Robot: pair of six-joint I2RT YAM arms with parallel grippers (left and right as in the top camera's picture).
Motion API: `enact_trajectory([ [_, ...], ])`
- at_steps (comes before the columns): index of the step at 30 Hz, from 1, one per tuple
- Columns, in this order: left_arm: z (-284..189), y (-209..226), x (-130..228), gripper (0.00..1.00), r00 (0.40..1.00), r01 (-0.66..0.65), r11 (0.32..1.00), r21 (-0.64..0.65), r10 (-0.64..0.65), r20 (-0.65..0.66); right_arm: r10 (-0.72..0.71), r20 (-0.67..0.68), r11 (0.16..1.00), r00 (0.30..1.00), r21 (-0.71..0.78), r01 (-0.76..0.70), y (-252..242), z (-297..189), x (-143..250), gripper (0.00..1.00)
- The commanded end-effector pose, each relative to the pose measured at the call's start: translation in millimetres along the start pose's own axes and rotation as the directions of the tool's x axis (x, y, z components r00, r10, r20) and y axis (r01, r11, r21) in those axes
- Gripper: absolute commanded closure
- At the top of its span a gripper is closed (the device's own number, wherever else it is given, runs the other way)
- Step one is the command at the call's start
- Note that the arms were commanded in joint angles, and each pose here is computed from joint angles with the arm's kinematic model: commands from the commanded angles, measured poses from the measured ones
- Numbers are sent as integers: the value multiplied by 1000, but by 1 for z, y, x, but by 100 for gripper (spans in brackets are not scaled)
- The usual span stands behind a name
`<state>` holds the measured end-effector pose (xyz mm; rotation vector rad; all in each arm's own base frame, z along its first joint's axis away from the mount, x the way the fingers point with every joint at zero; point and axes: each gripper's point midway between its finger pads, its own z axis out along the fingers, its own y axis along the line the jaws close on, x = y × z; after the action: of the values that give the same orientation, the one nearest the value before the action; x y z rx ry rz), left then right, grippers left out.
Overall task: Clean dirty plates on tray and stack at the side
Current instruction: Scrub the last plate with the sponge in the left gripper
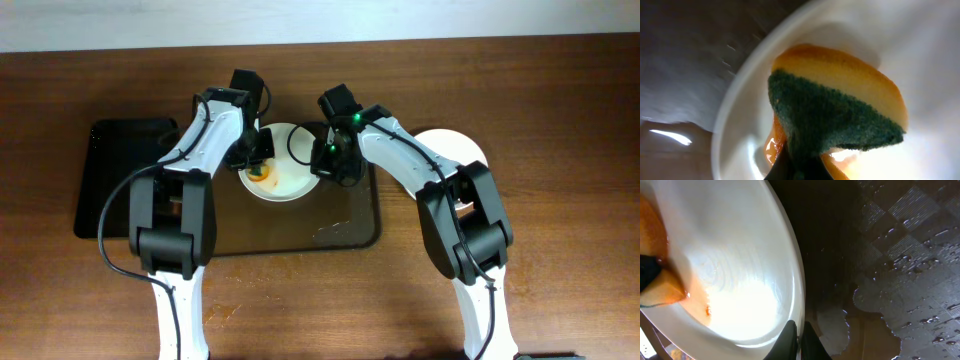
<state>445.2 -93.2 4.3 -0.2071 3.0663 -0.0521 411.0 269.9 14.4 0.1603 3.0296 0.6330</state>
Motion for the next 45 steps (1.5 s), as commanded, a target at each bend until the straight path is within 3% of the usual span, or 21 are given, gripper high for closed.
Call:
enact_trajectory([
  [1,42,24,9,100,976,-204,978,-36,200,-89,-9,-27,1000,1000,21,9,-6,8,6,96],
  [3,38,-7,14,100,941,-316,935,163,331,-75,-9,-26,1000,1000,20,9,-5,8,6,96],
  [5,24,-47,24,99,889,-420,812,406,459,2,-9,-27,1000,1000,21,9,-6,8,6,96],
  [7,17,-61,30,99,870,-443,752,488,492,32,-10,-27,1000,1000,21,11,-6,8,6,96],
  [16,6,-53,71,99,830,-409,724,556,548,-102,-23,-30,999,999,22,24,-6,8,7,96],
  [24,-15,-81,75,99,859,-324,625,710,509,-57,-23,-31,999,999,22,23,-6,8,7,96],
  [29,-11,-78,65,99,867,-342,635,693,497,-28,-23,-31,999,999,22,24,-6,8,7,96],
  [36,11,-53,10,100,963,-216,807,550,268,-16,-23,-31,999,999,22,23,-6,8,7,96],
  [38,24,-28,-8,99,987,-141,903,405,162,-17,-23,-31,999,999,22,24,-6,8,7,96],
  [40,36,11,-18,100,1000,-4,985,173,8,-24,-24,-31,999,999,22,24,-6,8,7,96],
  [42,39,44,-15,100,995,97,995,-21,-97,-22,-26,-31,999,999,23,27,-6,8,7,96],
  [45,36,62,3,99,991,102,987,-126,-113,-79,-26,-30,999,999,22,27,-6,8,7,96],
])
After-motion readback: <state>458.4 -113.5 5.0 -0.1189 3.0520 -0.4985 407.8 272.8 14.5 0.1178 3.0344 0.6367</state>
